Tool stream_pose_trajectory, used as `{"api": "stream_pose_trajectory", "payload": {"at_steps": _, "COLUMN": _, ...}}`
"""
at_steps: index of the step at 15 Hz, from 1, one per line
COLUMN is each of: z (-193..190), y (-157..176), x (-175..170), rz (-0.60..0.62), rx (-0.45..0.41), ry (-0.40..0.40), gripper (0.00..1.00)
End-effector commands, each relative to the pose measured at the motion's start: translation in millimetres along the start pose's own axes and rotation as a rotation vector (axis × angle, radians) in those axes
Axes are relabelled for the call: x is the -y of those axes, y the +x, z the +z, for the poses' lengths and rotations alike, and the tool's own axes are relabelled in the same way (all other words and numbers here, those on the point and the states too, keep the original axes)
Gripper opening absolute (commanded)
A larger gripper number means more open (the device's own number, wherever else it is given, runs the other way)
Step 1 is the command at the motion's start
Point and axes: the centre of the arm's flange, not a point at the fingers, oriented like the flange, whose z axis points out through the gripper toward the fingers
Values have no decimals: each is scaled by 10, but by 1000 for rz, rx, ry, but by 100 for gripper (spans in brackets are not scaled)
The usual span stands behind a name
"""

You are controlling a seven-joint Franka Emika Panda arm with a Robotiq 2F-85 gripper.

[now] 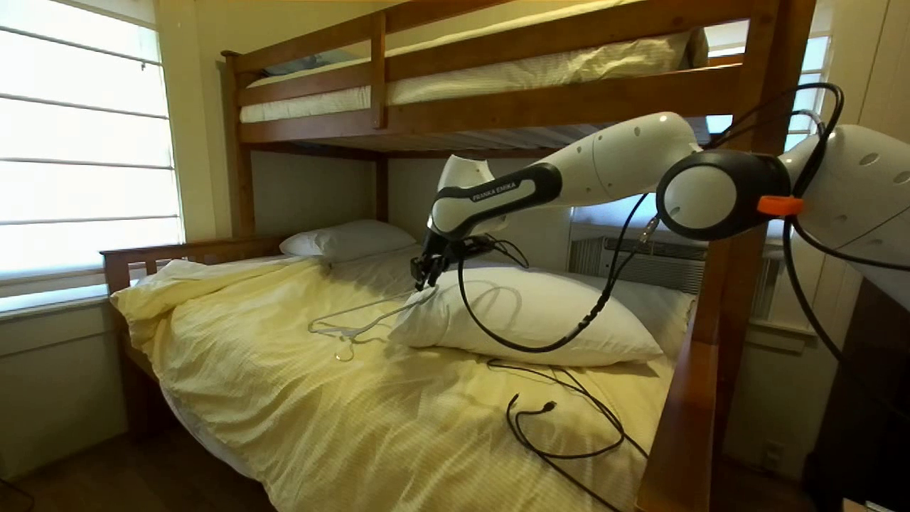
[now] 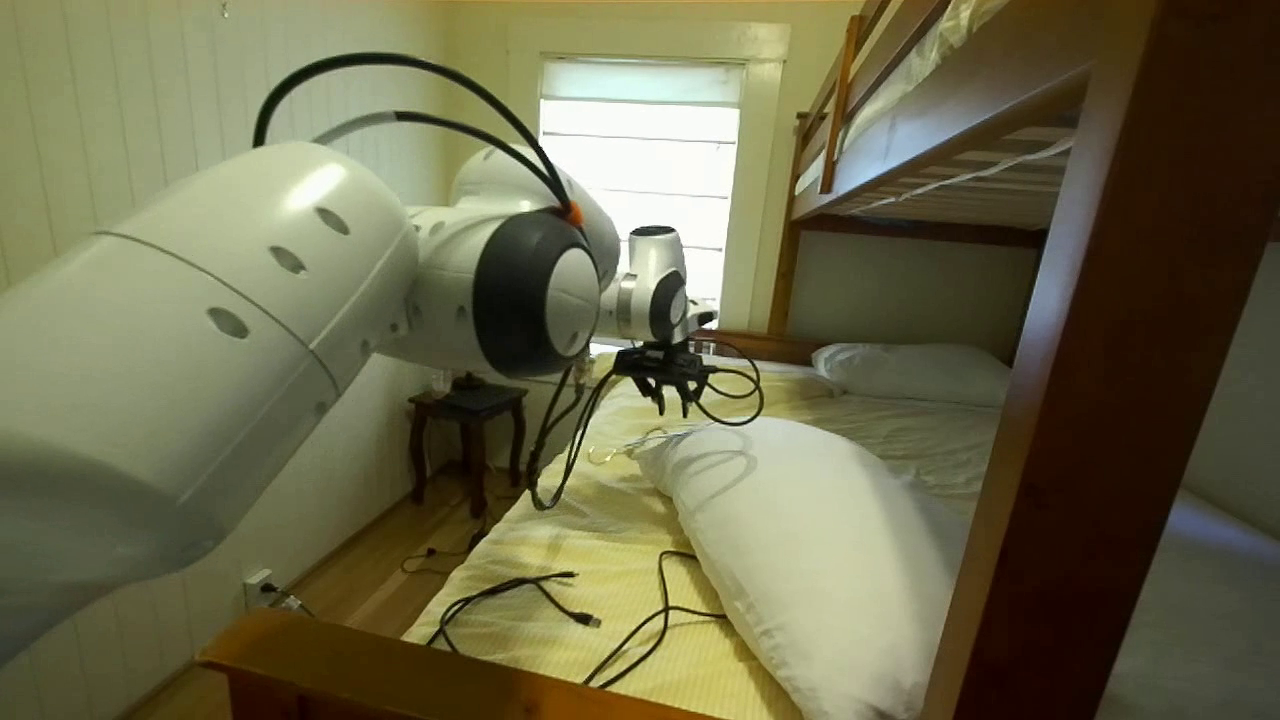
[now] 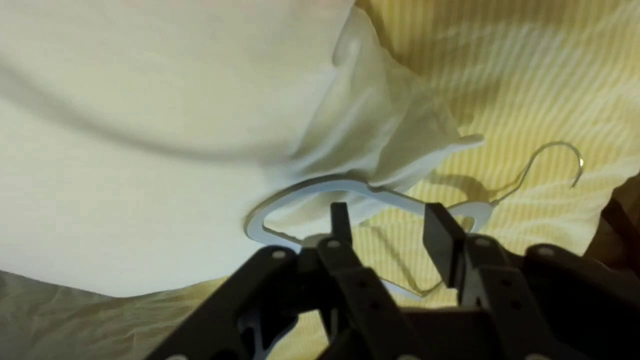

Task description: Push the hanger off the pillow, then move the pillow forward

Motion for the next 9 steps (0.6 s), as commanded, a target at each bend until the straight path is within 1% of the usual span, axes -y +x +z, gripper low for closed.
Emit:
{"api": "stream_pose_trajectory", "payload": {"at_steps": 1, "z": -96, "y": -166, "x": 91, "rz": -48, "rx": 144, "ry": -105, "gripper": 42}}
{"api": "stream_pose_trajectory", "payload": {"at_steps": 2, "z": -87, "y": -190, "x": 43, "rz": -38, "rx": 139, "ry": -124, "gripper": 29}}
{"api": "stream_pose_trajectory", "payload": {"at_steps": 3, "z": -80, "y": -201, "x": -12, "rz": -23, "rx": 115, "ry": -162, "gripper": 27}}
{"api": "stream_pose_trajectory", "payload": {"at_steps": 4, "z": -75, "y": -210, "x": -67, "rz": -19, "rx": 103, "ry": -193, "gripper": 21}}
{"api": "stream_pose_trajectory", "payload": {"at_steps": 6, "z": -45, "y": -215, "x": -211, "rz": 2, "rx": 76, "ry": -253, "gripper": 5}}
{"api": "stream_pose_trajectory", "payload": {"at_steps": 7, "z": -22, "y": -202, "x": -274, "rz": 10, "rx": 66, "ry": -277, "gripper": 1}}
{"api": "stream_pose_trajectory", "payload": {"at_steps": 9, "z": -1, "y": -184, "x": -349, "rz": 20, "rx": 38, "ry": -308, "gripper": 0}}
